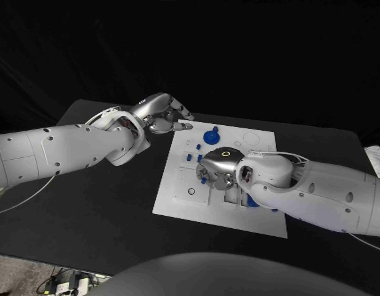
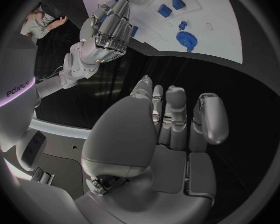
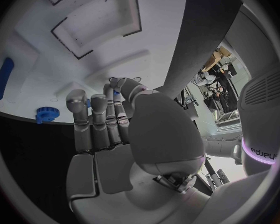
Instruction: Assemble the parts on the task board
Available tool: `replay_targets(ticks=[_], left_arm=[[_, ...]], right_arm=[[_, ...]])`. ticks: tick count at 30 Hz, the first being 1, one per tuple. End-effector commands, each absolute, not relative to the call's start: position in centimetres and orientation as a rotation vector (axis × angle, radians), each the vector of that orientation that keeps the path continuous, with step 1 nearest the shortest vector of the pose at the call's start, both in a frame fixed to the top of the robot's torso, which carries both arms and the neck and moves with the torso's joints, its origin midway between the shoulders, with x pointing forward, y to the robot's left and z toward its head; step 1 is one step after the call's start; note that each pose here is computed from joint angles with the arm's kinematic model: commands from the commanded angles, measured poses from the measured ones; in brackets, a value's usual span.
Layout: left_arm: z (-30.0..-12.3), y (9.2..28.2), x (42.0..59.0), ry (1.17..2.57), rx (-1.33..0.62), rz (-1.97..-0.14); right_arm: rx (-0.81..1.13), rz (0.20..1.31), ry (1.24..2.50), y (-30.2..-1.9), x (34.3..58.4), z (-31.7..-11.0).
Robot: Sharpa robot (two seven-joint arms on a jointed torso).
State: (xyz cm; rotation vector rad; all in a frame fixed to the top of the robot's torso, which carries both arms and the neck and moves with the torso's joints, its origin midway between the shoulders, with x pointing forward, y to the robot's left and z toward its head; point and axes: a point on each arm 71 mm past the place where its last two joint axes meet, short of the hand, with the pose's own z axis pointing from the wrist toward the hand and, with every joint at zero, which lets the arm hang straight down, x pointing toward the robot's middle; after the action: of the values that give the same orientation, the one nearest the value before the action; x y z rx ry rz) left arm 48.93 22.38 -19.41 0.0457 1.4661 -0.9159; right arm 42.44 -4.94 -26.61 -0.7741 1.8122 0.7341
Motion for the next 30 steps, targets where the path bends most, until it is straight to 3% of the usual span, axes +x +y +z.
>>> replay_targets(ticks=[1, 30], left_arm=[[-19.45, 22.14, 48.87, 1.476, 0.050, -0.927], [-19.69, 22.04, 48.95, 1.498, 0.045, -0.923]], right_arm=[[-0.783, 0.708, 1.794, -4.92, 42.48, -26.61], [-0.782, 0.723, 1.777, -4.89, 42.28, -26.76]])
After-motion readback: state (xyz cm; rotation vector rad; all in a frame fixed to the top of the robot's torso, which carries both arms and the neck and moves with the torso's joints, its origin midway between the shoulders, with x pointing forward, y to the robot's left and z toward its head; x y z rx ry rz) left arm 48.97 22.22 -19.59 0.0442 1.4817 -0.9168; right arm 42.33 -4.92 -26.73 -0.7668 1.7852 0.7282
